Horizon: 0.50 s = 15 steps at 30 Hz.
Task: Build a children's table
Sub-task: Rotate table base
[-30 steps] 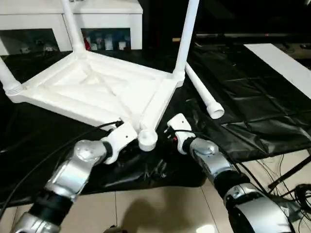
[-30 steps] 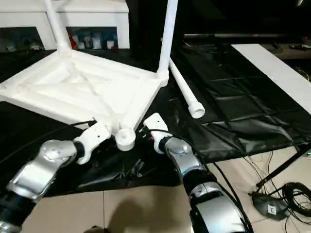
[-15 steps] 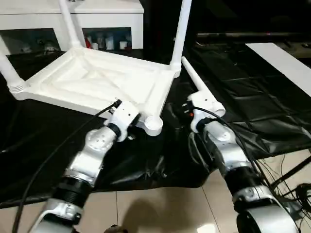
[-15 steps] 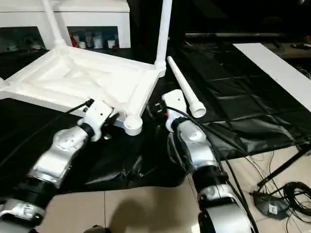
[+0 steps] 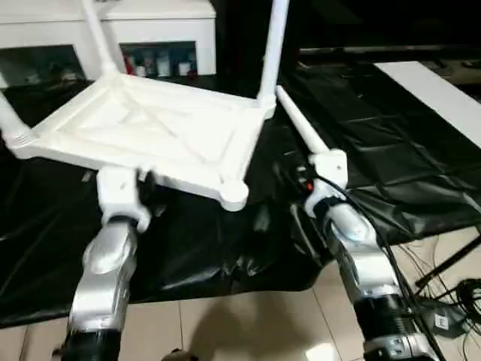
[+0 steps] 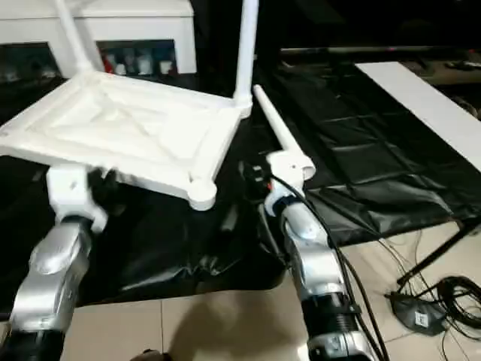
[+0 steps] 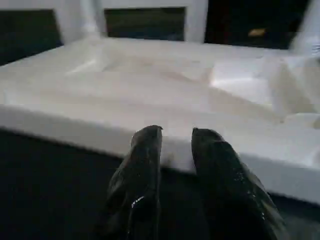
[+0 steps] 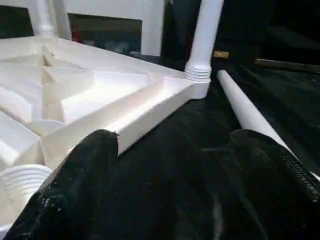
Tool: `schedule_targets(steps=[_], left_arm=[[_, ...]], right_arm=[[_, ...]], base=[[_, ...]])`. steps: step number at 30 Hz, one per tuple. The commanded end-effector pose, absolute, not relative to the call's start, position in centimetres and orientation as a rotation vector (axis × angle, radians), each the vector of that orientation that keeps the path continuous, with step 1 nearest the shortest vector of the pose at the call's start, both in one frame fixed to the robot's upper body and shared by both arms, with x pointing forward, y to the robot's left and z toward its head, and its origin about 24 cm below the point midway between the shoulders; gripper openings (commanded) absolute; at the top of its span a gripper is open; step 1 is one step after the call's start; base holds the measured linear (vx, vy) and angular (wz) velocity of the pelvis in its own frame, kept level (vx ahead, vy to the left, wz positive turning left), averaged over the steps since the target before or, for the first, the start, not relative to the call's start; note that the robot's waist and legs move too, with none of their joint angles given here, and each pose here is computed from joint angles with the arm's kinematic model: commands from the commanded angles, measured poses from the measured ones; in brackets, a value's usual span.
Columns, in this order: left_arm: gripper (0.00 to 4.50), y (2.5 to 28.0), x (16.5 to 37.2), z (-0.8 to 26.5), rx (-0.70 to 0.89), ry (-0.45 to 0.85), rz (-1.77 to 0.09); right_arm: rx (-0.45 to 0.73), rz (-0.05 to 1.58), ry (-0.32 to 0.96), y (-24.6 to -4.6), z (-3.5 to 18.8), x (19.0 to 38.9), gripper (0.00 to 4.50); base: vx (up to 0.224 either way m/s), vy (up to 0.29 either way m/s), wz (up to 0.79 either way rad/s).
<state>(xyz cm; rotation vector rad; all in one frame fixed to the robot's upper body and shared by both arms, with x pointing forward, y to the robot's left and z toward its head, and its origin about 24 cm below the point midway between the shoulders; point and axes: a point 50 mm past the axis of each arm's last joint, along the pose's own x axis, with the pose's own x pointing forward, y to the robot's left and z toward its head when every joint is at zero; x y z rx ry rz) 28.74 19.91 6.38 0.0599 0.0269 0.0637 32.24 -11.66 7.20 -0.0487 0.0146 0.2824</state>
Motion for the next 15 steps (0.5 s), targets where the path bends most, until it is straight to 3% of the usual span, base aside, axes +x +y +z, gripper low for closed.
schedule_targets(steps=[1,6,12,15], left_arm=[[1.28,18.5,29.1,7.7,0.072,-0.028,0.054],[1.28,17.4,29.5,7.6,0.103,-0.009,0.057],[1.28,17.1,29.7,7.7,0.092,-0.004,0.081],[1.28,17.2,29.8,7.8,0.066,0.0,0.09]], right_arm=[[-0.071,0.281,0.006,-11.7,7.6,32.2,3.94],[-0.126,0.329,-0.006,-10.9,8.0,32.2,3.94],[-0.116,0.311,0.022,-11.1,7.8,32.3,3.94],[-0.018,0.298,0.06,-11.2,7.5,32.2,3.94]], base=[[0.0,0.0,0.0],[-0.002,-0.006,0.04],[-0.009,-0.117,0.4],[-0.052,-0.205,0.24]])
